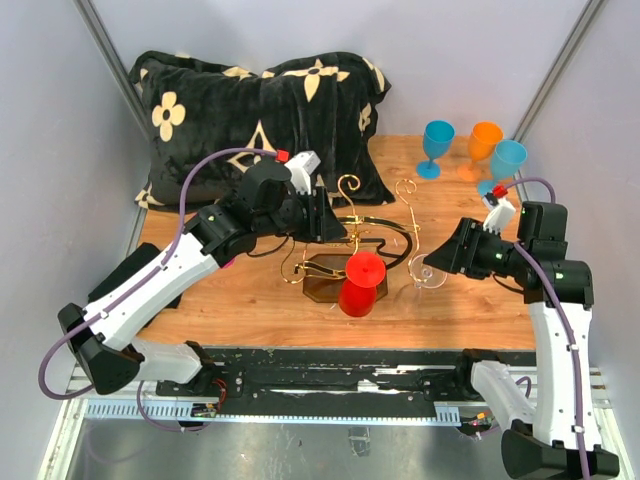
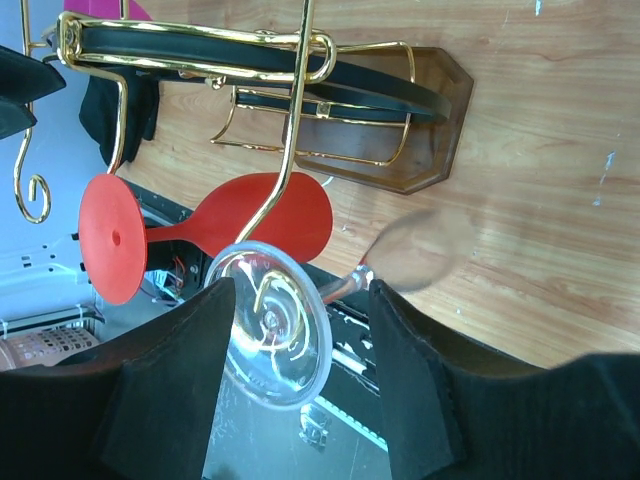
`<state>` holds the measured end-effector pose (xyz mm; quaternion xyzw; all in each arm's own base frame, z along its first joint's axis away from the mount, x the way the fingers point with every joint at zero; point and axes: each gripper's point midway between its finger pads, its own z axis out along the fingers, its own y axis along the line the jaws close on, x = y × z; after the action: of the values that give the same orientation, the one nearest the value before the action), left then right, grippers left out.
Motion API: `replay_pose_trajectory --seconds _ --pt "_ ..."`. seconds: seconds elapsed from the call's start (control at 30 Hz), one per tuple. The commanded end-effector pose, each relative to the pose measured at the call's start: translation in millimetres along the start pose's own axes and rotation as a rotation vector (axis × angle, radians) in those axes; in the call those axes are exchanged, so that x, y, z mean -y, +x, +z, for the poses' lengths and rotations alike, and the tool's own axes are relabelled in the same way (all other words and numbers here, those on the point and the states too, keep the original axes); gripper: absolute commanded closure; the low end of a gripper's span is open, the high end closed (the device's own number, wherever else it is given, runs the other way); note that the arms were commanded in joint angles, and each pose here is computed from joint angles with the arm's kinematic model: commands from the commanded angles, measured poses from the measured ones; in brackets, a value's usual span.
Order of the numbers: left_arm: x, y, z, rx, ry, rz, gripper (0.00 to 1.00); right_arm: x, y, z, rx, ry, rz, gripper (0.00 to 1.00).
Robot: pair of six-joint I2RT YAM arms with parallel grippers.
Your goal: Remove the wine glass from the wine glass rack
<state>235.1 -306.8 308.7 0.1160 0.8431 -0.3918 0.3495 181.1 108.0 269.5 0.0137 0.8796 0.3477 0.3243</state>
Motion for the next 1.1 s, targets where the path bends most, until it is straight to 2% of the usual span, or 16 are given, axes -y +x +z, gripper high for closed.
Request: replay_pose_trajectory --seconds 0.0,0.17,0.37,0.5,0.67,1.07 --pt "10.3 -4.6 1.3 0.022 0.014 0.023 0.52 -4.7 5.2 -11.3 0.007 0.003 -0.029 0.43" --pt "5.8 9.2 10.5 -0.006 0.005 0.017 0.52 -8.8 12.7 -12.2 -0.013 -0.024 -0.024 0.49" --pt "-11.0 16.7 29.6 -0.024 -0.053 0.024 0.52 -6.4 16.3 -12.2 -0.017 -0.018 -0.033 0.84" --pt "-17.8 11.2 36.0 -0.011 -0.093 0.044 0.52 -4.4 15.7 -10.8 -0.019 -0.014 -0.038 0.95" --pt "-20.5 2.7 46.5 -0.010 -0.121 0.080 0.50 1.5 13.0 -7.7 -0.013 0.004 -0.052 0.99" --pt "-9.2 -44.3 88.4 0.009 -0.135 0.209 0.49 23.0 -14.2 7.5 0.050 0.036 0.004 0.99"
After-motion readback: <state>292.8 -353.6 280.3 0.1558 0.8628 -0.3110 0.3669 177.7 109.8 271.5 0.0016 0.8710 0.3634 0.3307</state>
